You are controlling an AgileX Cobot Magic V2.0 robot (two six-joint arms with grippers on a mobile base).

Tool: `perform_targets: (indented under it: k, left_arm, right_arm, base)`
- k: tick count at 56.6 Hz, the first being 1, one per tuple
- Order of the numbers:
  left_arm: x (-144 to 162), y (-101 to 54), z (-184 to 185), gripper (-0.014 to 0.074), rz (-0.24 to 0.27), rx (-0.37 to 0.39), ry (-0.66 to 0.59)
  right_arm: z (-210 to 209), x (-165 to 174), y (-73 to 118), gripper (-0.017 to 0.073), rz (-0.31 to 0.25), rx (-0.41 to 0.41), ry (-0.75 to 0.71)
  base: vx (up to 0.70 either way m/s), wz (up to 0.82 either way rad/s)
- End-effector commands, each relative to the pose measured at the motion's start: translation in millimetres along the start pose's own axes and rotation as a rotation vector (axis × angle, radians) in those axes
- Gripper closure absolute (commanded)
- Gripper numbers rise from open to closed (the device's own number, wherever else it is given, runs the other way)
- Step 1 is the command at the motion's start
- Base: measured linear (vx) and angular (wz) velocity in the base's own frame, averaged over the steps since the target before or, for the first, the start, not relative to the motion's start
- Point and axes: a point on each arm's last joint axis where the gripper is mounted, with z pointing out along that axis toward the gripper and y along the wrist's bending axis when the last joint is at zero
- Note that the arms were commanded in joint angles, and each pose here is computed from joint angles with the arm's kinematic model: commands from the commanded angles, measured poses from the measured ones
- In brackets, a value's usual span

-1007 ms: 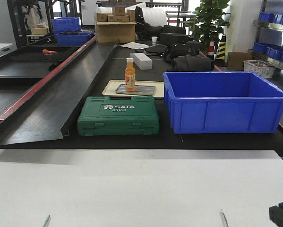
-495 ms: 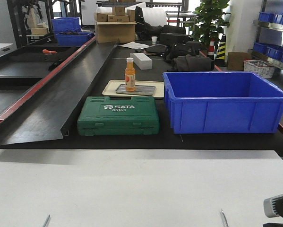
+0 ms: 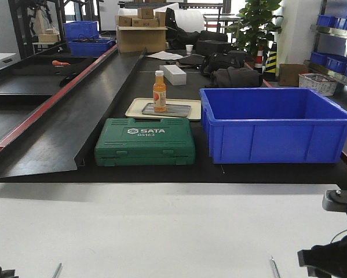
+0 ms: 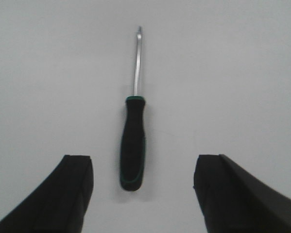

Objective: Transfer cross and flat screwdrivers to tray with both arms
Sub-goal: 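Close both grippers around the green-and-black screwdriver handles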

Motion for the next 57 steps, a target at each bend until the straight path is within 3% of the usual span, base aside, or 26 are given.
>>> perform_targets:
  k: [1,6,21,42,57]
  left_arm:
    - [-23.3,-1.2,5.9,0.0101,-0.021,0.005,-0.033]
    - [-32.4,-1.7,20.4,0.0101,-0.02,0.008,0.035]
    - [-50.4,-1.9,69.5,0.0101,-0.02,0.011,0.179]
    - [-45.2,-0.6,134.1,0.0101,-0.015,0.021,0.459]
    - [-33.2,1.0,159.9,0.0101,0.004,0.025,0.534]
  right_arm:
    - [6.9,-23.2,-4.7,0.0048,-0.047,-0.005,0.008]
    - [27.2,-26.1,0.0,0.0048,-0.082,-0.037,0.069]
    - [71.1,-25.4,4.9,0.0048,-0.058,-0.062,0.116]
    - [76.7,-24.1,5.0,0.0048,-0.09,-0.063,0.129]
    - [76.6,-23.9,4.9,0.0048,-0.091,-0.062,0.131]
  base:
    - [0.0,0.0]
    - [0.0,0.0]
    - [0.0,0.0]
    - [0.0,0.0]
    - [0.0,0.0]
